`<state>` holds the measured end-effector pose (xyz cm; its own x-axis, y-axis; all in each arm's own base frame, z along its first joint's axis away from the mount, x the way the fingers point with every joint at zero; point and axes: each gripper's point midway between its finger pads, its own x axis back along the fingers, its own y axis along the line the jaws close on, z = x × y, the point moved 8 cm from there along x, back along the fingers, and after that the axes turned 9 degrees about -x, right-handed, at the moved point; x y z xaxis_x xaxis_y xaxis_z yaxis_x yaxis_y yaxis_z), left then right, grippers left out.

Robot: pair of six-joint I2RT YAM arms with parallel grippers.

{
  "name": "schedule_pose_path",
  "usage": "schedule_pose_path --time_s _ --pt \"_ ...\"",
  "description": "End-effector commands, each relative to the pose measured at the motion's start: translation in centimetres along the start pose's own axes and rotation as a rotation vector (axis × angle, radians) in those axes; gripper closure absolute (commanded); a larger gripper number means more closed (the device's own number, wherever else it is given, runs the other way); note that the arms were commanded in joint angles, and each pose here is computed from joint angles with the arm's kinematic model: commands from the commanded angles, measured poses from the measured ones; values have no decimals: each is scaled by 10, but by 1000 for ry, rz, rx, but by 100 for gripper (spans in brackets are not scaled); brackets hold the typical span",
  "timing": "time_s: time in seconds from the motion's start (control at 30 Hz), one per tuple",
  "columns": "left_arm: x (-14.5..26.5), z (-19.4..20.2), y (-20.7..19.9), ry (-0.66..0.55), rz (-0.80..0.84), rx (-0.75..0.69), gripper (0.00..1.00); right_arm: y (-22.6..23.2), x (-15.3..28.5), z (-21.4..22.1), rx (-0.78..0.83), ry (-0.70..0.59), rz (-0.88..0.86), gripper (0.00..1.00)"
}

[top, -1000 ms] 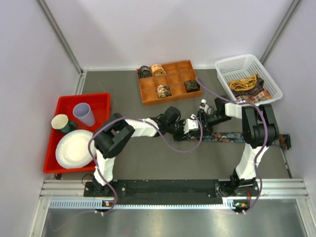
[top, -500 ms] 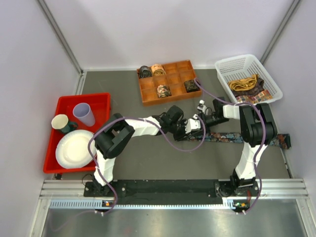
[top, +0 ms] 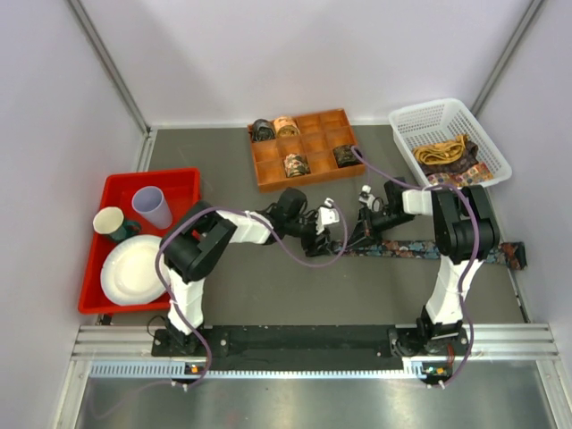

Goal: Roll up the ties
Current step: Roll the tie at the center of the board.

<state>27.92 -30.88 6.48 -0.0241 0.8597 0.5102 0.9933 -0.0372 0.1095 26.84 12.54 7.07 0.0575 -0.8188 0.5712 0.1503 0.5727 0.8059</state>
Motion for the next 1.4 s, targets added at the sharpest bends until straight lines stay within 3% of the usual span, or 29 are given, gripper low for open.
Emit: schedule_pose_path --time_s 0.0,0.1,0.3,0.43,0.5,0.67,0.73,0.83,0.97,1.03,1.37 --pt "-3 26 -17 -56 68 114 29 -25 -7 -18 39 -99 260 100" --pt "-12 24 -21 -138 96 104 29 -27 -6 -20 29 -117 295 100" --pt "-29 30 -32 -169 100 77 29 -31 -9 -21 17 -92 340 100" --pt "-37 35 -29 -161 73 98 33 -29 -8 -21 28 -98 385 100" --pt "-40 38 -28 -156 75 86 40 -29 -9 -20 27 -90 394 100" --pt "-39 54 -30 -39 89 88 69 -23 -10 -18 48 -60 328 100" --pt "-31 59 -35 39 106 113 76 -16 -8 -18 54 -25 289 100" --pt "-23 59 -32 132 105 99 86 -3 2 -20 40 7 147 86" --pt "-15 68 -32 270 115 105 86 12 32 -19 53 -7 -4 62" --pt "-14 75 -34 344 109 129 85 19 37 -15 105 3 -60 54" --pt "-18 68 -34 503 95 118 82 22 17 -11 77 33 -142 58"
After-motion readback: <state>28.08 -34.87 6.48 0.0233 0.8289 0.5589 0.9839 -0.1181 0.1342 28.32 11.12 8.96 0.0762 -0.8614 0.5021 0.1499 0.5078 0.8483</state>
